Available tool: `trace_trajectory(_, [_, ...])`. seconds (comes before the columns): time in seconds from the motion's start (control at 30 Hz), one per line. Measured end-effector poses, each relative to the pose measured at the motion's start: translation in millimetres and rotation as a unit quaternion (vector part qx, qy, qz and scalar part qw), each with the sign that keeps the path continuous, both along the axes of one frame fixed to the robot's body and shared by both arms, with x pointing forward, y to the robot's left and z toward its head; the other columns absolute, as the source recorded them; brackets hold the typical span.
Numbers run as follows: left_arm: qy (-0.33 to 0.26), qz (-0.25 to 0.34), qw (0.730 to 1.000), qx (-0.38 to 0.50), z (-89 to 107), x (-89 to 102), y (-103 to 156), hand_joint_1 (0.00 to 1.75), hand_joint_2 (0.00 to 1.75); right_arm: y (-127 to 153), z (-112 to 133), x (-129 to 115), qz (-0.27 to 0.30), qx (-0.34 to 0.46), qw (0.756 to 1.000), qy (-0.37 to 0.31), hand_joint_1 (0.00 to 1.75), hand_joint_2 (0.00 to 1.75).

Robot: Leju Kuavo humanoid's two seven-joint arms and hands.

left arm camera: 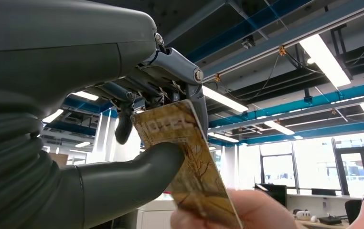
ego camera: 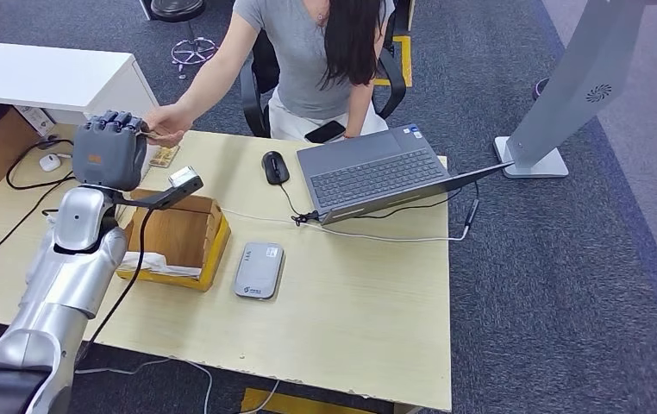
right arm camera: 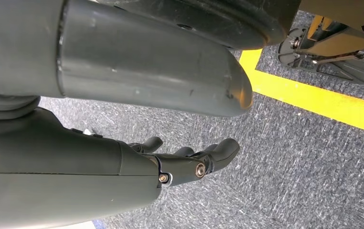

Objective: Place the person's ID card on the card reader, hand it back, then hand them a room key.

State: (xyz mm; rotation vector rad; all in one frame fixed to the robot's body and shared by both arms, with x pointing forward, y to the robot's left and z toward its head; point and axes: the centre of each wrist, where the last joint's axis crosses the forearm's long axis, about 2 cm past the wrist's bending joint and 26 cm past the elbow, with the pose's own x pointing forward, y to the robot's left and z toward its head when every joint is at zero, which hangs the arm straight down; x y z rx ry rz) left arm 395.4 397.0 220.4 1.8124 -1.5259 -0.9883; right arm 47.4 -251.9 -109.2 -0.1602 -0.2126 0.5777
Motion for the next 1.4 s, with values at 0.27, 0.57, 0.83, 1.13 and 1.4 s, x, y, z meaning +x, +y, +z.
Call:
trace_trajectory(0.27, [0.001,-0.007,1.000,-0.006,-1.4,-0.4,-1.4,1.75,1.75,-0.1,0.0,0.0,0.003,-0.001,1.000,0.000,0.00,0.00])
trace_trajectory(0.57, [0.007,-0.021,1.000,-0.018,-7.7,-3.1,-3.3,1.75,1.75,-0.2,0.0,0.0,0.008,-0.001,1.000,-0.002,0.00,0.00])
trace_trajectory(0.83, [0.054,-0.070,0.996,-0.029,-43.6,-14.5,-49.2,1.75,1.75,0.2,0.0,0.2,0.015,-0.001,1.000,-0.001,0.00,0.00])
trace_trajectory(1.13, [0.100,-0.152,0.983,-0.027,-72.9,-32.1,-138.4,1.75,1.75,0.7,0.1,0.4,0.018,-0.004,1.000,0.001,0.00,0.00])
trace_trajectory(1.4, [0.145,-0.173,0.974,-0.028,-75.3,-38.5,-172.9,1.75,1.75,0.7,0.1,0.2,0.019,-0.004,1.000,0.002,0.00,0.00])
